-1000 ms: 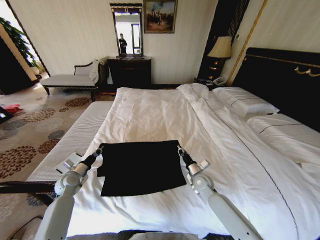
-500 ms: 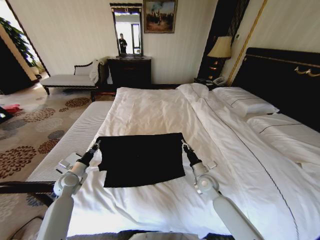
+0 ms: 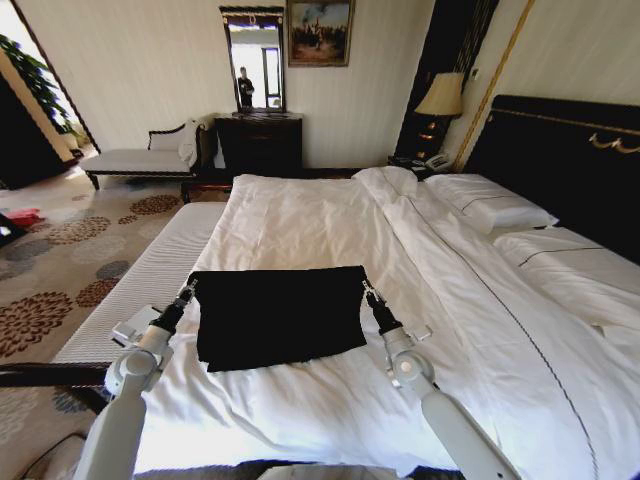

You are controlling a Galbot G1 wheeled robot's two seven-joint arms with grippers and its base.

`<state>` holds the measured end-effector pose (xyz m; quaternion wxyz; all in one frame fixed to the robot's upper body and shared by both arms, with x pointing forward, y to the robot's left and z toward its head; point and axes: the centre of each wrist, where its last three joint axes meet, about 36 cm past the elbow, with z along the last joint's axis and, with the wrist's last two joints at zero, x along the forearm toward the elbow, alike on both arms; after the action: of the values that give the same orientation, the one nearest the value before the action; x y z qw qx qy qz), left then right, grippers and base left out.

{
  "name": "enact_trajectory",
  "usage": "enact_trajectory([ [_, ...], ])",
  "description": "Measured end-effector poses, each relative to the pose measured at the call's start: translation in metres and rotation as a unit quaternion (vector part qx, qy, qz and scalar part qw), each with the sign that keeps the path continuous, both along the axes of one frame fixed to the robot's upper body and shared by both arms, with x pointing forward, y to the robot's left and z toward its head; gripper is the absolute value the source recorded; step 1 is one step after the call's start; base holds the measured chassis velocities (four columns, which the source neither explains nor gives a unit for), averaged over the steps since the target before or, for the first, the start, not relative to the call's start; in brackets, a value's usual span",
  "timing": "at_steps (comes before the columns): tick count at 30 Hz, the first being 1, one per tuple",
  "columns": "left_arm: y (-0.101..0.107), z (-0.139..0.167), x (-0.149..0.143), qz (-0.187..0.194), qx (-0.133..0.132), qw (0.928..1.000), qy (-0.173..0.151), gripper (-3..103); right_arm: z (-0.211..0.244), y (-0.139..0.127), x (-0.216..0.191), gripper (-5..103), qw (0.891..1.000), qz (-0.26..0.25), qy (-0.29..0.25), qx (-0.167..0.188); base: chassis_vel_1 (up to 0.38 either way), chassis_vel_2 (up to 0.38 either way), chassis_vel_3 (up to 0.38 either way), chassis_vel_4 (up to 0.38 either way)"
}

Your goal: Fold the clothes on the bed.

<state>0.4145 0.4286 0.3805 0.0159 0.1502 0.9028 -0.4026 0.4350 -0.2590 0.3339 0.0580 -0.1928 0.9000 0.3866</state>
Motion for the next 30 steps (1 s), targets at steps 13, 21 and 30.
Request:
enact_trajectory([
  [13,0.011,-0.022,0.029,0.027,0.016,0.999,0.03,1,-0.023,0.014,0.076,7,0.997,-0.013,0.033,-0.068,0.0,0.0,0.0,0.0],
  [21,0.011,-0.04,0.046,0.035,0.016,0.998,0.051,1,-0.032,0.045,0.117,41,0.995,0.0,0.044,-0.088,0.0,0.0,0.0,0.0],
  [30,0.023,-0.056,0.047,0.051,0.025,0.9954,0.077,1,-0.037,0.032,0.114,37,0.99,0.007,0.062,-0.125,0.0,0.0,0.0,0.0],
])
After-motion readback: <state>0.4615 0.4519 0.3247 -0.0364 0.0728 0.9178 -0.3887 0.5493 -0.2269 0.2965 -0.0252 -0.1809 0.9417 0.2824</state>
